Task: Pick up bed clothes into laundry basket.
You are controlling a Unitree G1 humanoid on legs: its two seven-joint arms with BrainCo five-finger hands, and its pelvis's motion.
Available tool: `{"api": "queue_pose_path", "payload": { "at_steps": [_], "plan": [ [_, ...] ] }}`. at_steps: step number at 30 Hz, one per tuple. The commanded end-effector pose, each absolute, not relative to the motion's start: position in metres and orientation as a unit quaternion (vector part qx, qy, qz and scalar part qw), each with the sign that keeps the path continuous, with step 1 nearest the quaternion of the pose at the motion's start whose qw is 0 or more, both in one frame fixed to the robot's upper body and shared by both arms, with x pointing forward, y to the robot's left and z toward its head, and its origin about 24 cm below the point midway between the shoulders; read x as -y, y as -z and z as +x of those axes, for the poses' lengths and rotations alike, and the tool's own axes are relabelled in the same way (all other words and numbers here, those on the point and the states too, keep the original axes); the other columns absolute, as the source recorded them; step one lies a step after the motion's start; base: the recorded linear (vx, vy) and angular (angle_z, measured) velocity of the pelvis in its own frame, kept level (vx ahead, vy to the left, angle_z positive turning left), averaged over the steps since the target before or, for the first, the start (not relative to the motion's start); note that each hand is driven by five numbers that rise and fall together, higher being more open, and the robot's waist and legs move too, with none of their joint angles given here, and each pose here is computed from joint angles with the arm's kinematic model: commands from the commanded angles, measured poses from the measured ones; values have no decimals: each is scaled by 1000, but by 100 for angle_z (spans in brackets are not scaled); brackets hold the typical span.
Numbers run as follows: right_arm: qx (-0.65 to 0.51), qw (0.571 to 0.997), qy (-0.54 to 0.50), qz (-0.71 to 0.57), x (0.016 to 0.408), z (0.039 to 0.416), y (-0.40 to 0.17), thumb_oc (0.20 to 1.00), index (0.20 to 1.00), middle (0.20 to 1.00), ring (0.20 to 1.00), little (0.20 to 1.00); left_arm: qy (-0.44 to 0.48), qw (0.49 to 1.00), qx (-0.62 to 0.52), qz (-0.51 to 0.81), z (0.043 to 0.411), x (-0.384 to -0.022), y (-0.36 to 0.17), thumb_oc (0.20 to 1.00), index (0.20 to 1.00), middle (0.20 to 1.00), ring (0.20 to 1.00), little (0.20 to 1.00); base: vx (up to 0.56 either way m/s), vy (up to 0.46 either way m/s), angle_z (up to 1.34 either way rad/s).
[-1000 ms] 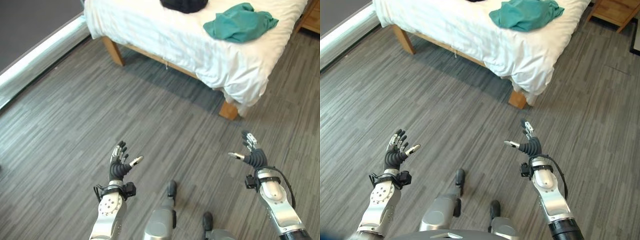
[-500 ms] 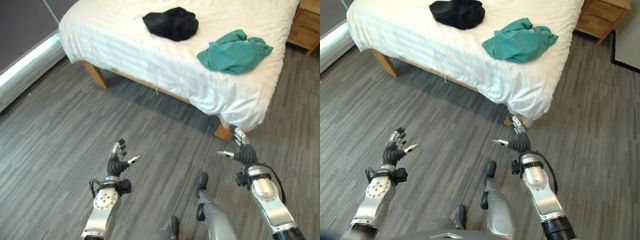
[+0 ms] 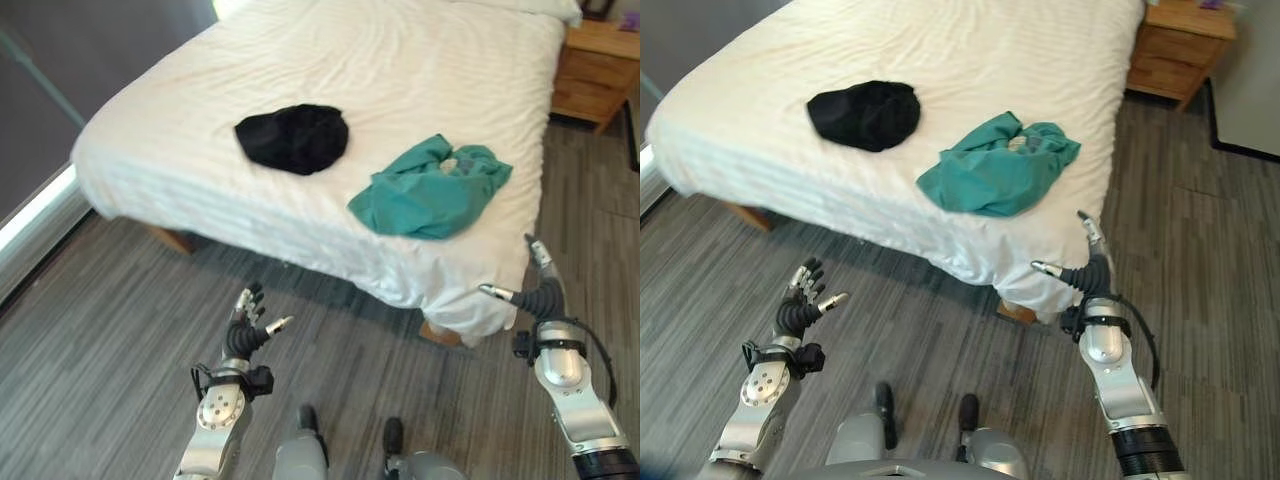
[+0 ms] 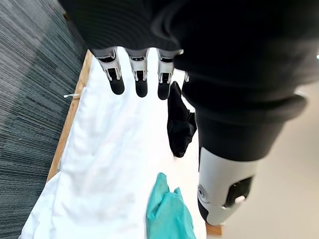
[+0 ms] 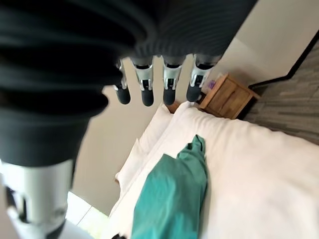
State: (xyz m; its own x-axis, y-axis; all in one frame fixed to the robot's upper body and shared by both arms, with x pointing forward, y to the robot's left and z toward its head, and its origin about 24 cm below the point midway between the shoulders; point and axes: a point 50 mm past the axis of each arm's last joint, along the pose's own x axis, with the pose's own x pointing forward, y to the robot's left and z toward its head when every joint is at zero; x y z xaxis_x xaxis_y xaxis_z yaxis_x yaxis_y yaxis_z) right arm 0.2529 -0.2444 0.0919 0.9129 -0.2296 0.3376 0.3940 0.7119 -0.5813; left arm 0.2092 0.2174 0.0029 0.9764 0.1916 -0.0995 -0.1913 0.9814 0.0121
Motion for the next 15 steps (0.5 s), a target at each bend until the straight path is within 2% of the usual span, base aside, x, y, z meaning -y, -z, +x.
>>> {"api": "queue_pose_path", "payload": {
  "at_steps": [1, 3, 6, 10, 13, 14, 15],
  "plan": [
    [233, 830, 280, -423, 270, 253, -148, 1000, 1000, 1000, 1000, 1000, -101, 994, 38, -17, 213, -218, -36, 1000, 1000, 1000, 1000, 1000, 365, 273, -93],
    [214, 797, 284, -489, 282, 257, -154, 1000, 1000, 1000, 1000, 1000, -77, 997, 30, 7, 212, -217, -34, 1000, 1000, 1000, 1000, 1000, 362, 280, -44],
    [148, 785, 255, -544, 292, 283, -140, 1000, 1000, 1000, 1000, 1000, -42, 999, 23, 27, 216, -218, -35, 1000, 1000, 1000, 1000, 1000, 234, 193, -59],
    [51, 805, 187, -561, 281, 332, -113, 1000, 1000, 1000, 1000, 1000, -38, 998, 25, 40, 222, -226, -41, 1000, 1000, 1000, 1000, 1000, 54, 106, -33],
    [11, 819, 165, -549, 272, 344, -99, 1000, 1000, 1000, 1000, 1000, -40, 998, 23, 35, 222, -228, -40, 1000, 1000, 1000, 1000, 1000, 45, 37, -41],
    [-45, 823, 161, -543, 281, 341, -78, 1000, 1000, 1000, 1000, 1000, -53, 998, 7, 37, 220, -232, -35, 1000, 1000, 1000, 1000, 1000, 119, 44, -19],
    [-60, 830, 140, -537, 272, 342, -68, 1000, 1000, 1000, 1000, 1000, -54, 998, 14, 15, 221, -233, -36, 1000, 1000, 1000, 1000, 1000, 158, 10, 22]
  ]
}}
